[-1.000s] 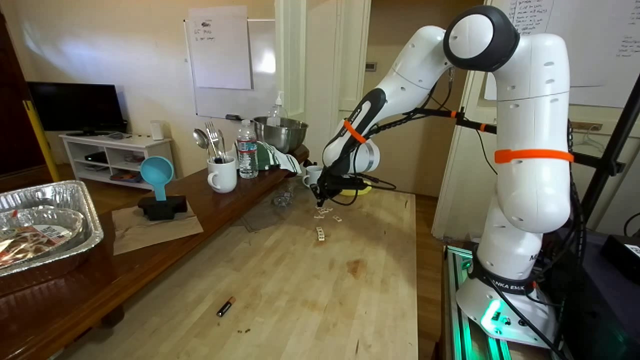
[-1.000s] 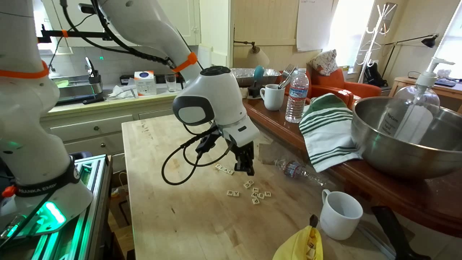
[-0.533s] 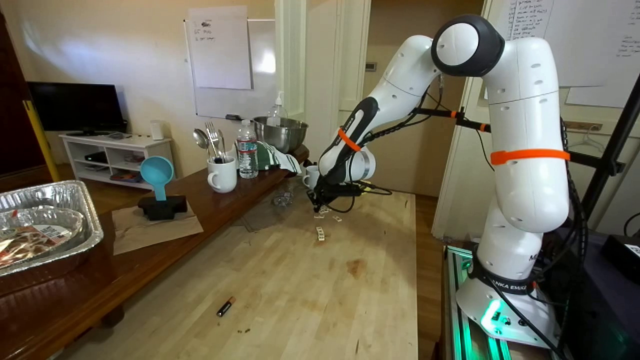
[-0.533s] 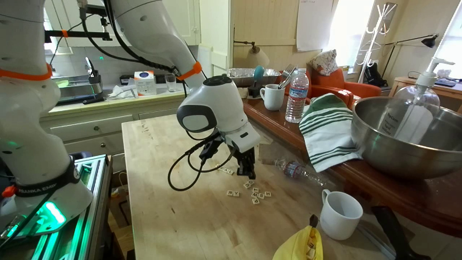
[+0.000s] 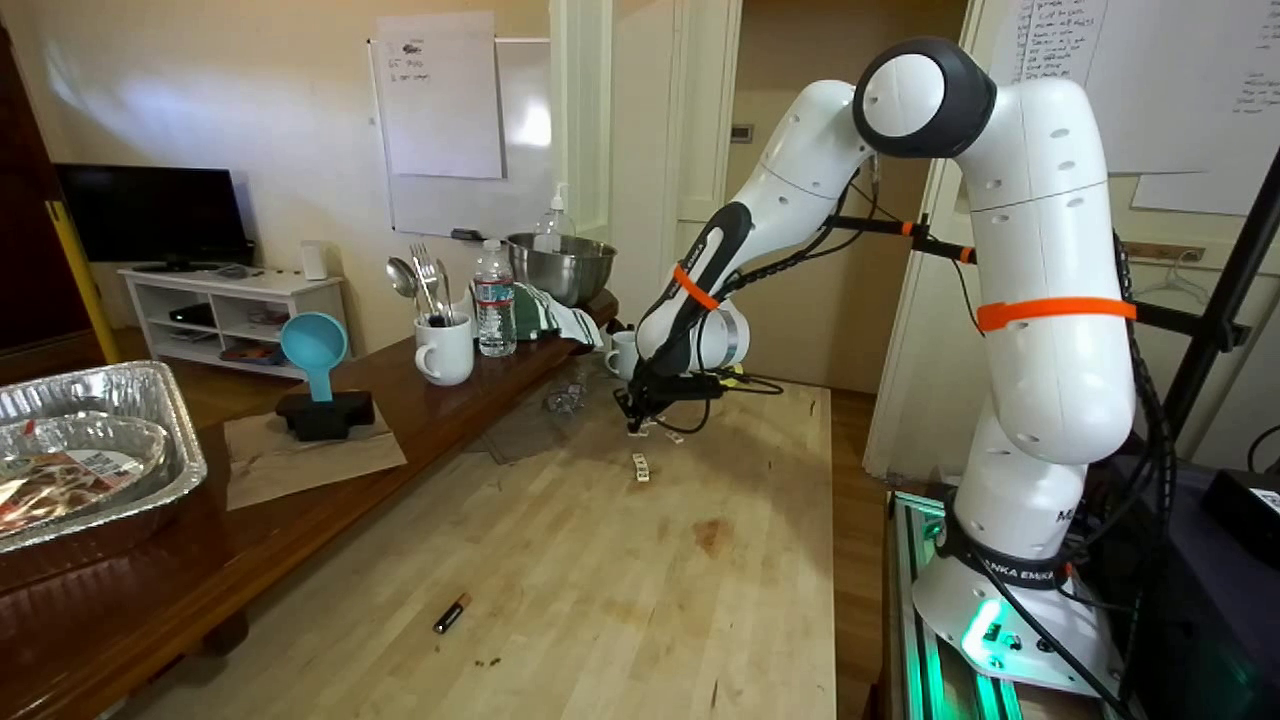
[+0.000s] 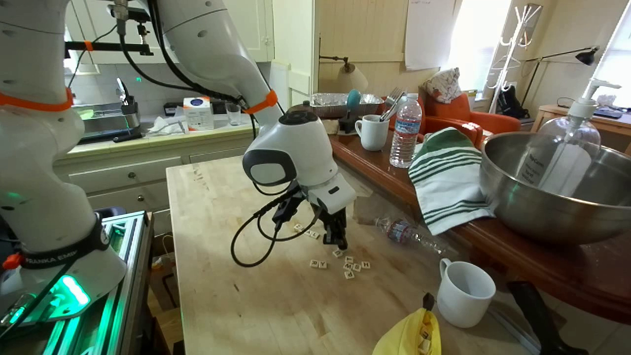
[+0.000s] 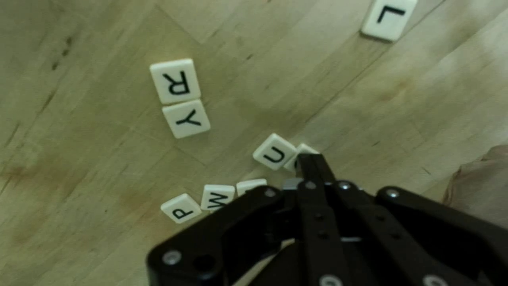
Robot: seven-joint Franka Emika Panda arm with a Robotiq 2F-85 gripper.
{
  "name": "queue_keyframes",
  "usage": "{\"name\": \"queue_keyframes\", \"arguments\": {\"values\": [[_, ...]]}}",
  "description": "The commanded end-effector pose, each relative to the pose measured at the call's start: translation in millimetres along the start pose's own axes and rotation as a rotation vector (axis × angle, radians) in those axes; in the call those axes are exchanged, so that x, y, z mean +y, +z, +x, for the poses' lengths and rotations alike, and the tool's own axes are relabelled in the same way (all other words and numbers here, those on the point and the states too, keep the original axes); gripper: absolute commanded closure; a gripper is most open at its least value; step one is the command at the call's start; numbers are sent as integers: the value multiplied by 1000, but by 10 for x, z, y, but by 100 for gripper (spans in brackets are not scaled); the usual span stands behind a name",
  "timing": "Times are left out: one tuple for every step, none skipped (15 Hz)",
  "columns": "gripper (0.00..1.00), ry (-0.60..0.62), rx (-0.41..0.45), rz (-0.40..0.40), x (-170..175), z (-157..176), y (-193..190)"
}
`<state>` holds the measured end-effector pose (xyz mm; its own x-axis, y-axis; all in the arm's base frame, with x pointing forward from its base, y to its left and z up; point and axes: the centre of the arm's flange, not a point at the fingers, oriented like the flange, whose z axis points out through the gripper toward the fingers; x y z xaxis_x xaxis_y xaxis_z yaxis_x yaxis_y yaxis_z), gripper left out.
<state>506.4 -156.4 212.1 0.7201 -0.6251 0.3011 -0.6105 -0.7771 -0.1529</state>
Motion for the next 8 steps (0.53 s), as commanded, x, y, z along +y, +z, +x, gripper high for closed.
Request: {"name": "queue_keyframes", "arguments": {"values": [[100, -18, -37, 5, 51, -134, 38], [100, -27, -49, 8, 45, -166, 27], [100, -37, -58, 9, 35, -208, 12], [100, -48, -70, 11, 25, -247, 3], [100, -58, -77, 12, 16, -292, -5], [100, -66, -82, 13, 8, -332, -15], [100, -72, -91, 15, 2, -367, -27], [100, -79, -98, 16, -5, -401, -35]]}}
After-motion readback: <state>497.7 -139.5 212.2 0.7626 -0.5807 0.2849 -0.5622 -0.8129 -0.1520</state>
